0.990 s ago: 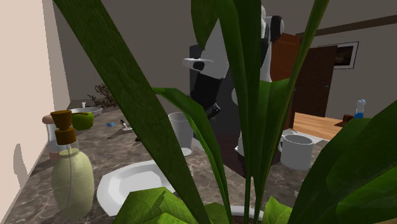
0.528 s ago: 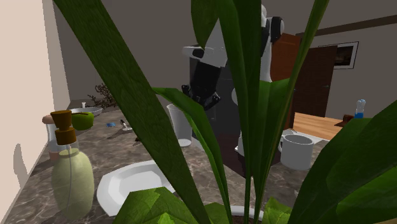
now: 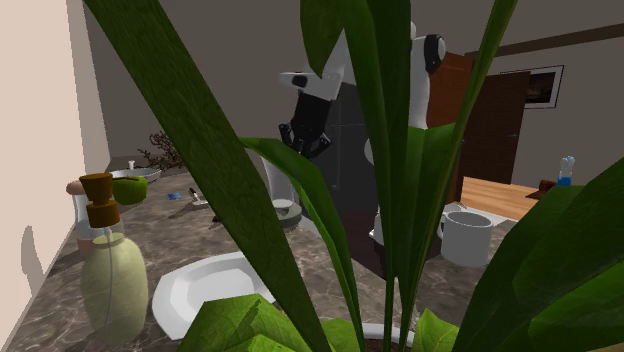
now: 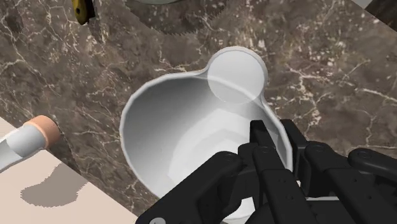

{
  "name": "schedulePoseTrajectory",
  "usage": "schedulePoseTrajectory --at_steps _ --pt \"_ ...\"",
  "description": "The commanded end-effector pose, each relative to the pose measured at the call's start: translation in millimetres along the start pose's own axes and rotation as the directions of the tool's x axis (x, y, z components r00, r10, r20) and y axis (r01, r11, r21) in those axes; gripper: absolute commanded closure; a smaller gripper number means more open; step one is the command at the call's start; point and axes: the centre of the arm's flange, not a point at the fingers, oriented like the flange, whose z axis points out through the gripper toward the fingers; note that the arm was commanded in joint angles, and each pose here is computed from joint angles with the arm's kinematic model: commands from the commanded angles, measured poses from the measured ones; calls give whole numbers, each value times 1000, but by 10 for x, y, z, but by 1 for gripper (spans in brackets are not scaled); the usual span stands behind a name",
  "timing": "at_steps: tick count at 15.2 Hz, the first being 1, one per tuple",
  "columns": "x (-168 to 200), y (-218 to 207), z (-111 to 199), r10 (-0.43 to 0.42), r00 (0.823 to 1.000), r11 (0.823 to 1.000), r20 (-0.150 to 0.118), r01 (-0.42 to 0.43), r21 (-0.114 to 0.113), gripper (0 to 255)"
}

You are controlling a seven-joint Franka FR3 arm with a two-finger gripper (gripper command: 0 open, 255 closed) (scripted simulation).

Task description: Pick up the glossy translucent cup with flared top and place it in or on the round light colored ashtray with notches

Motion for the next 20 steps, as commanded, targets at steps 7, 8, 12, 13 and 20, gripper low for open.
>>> schedulePoseTrajectory --at_steps 7,8,12,13,20 --pt "-821 666 -35 -2 1000 1000 -1 2 0 255" --pt "-924 748 -39 -2 1000 1000 -1 2 0 255" --pt "-1339 1074 -56 -2 1000 1000 -1 2 0 255" --pt "-1443 1156 -60 -2 1000 1000 -1 2 0 255" --pt "-1695 1263 183 -2 1000 1000 -1 2 0 255"
